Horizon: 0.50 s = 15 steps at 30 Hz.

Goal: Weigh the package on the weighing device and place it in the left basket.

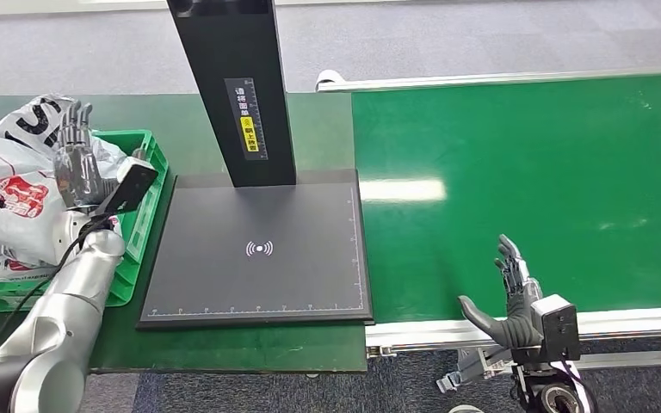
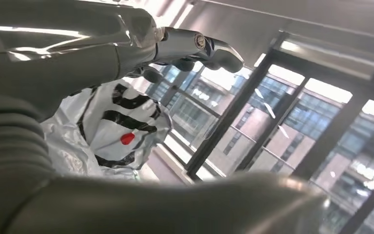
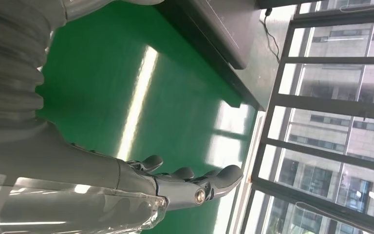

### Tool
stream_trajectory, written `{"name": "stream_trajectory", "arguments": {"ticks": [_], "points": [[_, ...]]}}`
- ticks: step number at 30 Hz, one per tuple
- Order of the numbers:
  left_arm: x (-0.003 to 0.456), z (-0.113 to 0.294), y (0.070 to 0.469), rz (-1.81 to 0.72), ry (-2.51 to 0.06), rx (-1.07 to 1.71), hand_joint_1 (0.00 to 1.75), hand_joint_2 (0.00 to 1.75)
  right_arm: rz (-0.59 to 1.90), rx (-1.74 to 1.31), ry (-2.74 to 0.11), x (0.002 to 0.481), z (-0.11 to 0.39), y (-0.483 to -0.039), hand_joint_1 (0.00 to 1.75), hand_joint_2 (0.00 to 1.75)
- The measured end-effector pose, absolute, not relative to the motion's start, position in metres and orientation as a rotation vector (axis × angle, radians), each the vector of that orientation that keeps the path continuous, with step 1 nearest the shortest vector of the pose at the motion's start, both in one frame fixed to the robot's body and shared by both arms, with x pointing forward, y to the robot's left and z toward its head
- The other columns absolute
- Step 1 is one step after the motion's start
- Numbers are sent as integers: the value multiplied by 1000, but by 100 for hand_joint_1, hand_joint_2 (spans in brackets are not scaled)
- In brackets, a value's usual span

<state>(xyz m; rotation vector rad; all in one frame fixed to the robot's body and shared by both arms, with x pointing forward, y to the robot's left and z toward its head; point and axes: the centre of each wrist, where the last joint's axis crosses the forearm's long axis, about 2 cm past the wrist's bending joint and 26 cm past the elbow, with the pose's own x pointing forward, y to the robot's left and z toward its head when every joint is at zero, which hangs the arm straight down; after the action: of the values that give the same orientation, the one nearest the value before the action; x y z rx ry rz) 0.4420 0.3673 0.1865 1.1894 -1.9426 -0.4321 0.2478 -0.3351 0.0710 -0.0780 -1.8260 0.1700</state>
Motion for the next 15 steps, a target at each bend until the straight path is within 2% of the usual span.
{"name": "stream_trajectory", "arguments": {"ticks": [7, 11, 15], "points": [[440, 183, 359, -236, -1991, 1103, 0, 0, 166, -86, -1828, 245, 70, -335, 0, 175], [431, 175, 336, 44, -2069, 840, 0, 0, 158, -87, -1843, 243, 70, -335, 0, 175], [410, 166, 296, 171, -2180, 441, 0, 0, 149, -65, -1878, 244, 71, -335, 0, 175]]}}
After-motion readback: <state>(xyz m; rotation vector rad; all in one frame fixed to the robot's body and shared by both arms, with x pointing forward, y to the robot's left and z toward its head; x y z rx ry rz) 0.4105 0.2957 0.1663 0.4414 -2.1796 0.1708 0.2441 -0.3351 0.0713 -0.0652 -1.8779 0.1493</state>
